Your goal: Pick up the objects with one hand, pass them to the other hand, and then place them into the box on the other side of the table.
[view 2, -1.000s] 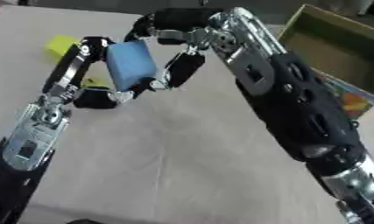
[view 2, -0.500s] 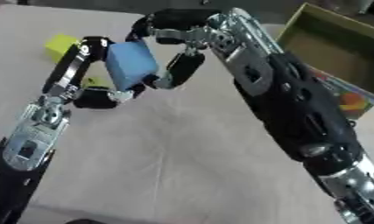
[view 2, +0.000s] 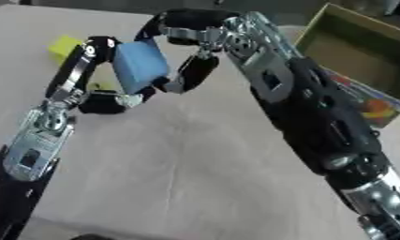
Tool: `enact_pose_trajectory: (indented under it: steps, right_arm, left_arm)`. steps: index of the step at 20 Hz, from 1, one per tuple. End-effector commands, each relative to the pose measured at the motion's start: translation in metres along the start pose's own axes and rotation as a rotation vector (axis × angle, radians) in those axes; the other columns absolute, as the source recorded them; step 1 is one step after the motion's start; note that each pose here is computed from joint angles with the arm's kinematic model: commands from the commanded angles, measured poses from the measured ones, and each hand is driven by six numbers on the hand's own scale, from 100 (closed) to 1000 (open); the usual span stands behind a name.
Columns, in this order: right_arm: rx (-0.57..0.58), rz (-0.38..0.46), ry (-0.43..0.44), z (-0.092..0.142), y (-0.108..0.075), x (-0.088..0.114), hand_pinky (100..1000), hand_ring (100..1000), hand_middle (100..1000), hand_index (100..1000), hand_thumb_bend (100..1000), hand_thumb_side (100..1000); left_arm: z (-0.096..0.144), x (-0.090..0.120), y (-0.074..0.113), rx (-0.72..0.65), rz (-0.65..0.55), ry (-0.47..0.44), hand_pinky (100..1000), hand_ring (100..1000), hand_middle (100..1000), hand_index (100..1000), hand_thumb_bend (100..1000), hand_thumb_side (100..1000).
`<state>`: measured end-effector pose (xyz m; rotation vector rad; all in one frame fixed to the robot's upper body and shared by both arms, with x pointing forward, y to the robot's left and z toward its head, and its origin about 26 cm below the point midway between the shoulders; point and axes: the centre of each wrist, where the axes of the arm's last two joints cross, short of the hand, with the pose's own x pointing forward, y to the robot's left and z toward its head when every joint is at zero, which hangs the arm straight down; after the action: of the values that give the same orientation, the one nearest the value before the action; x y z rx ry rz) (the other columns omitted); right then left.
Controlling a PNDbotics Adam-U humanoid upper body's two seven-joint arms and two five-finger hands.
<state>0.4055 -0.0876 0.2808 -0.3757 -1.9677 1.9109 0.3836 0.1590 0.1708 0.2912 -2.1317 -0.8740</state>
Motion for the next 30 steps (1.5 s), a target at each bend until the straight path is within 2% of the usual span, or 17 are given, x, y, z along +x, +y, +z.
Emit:
enact_pose_trajectory:
  steps: [1, 7, 10, 11, 12, 15, 16, 23, 27, 30]
  right_arm:
    - [-0.05, 0.001, 0.001, 0.002, -0.014, 0.002, 915, 914, 396, 523, 100, 100]
    - [-0.079, -0.025, 0.009, 0.002, -0.015, 0.003, 901, 885, 358, 483, 100, 100]
    - [-0.069, -0.017, 0.003, 0.003, -0.016, 0.004, 895, 877, 344, 466, 100, 100]
    - [-0.063, -0.014, 0.0, 0.003, -0.016, 0.004, 893, 875, 344, 466, 100, 100]
    - [-0.057, -0.009, -0.004, 0.003, -0.017, 0.004, 892, 875, 345, 466, 100, 106]
    - [-0.028, 0.008, -0.018, 0.002, -0.019, 0.004, 891, 875, 344, 464, 100, 124]
    - [-0.016, 0.012, -0.021, 0.002, -0.02, 0.003, 888, 872, 342, 461, 100, 134]
    - [-0.018, 0.006, 0.001, 0.007, -0.023, -0.002, 892, 875, 342, 463, 100, 117]
    - [-0.066, -0.015, 0.018, 0.016, -0.03, -0.002, 893, 875, 341, 463, 100, 100]
    - [-0.117, -0.04, 0.059, 0.033, -0.039, -0.008, 904, 884, 343, 468, 100, 100]
  left_arm:
    - [-0.003, 0.003, 0.006, 0.014, -0.035, 0.006, 675, 637, 619, 756, 113, 117]
    - [-0.003, 0.001, 0.005, 0.05, -0.089, 0.062, 719, 698, 694, 827, 317, 272]
    - [-0.002, -0.002, 0.005, 0.049, -0.119, 0.082, 731, 714, 710, 843, 417, 287]
    - [-0.002, -0.003, 0.006, 0.046, -0.13, 0.084, 735, 721, 716, 844, 426, 240]
    - [-0.002, -0.004, 0.006, 0.039, -0.144, 0.085, 740, 728, 722, 847, 472, 251]
    - [-0.002, -0.007, 0.006, 0.004, -0.194, 0.081, 753, 745, 736, 848, 524, 172]
    - [-0.002, -0.009, 0.006, -0.013, -0.212, 0.08, 770, 761, 745, 852, 555, 100]
    - [0.003, -0.021, 0.011, -0.057, -0.281, 0.085, 800, 790, 747, 863, 612, 100]
    - [0.007, -0.026, 0.015, -0.056, -0.292, 0.104, 788, 781, 737, 850, 586, 100]
    - [0.013, -0.033, 0.021, -0.039, -0.293, 0.132, 777, 770, 723, 839, 556, 100]
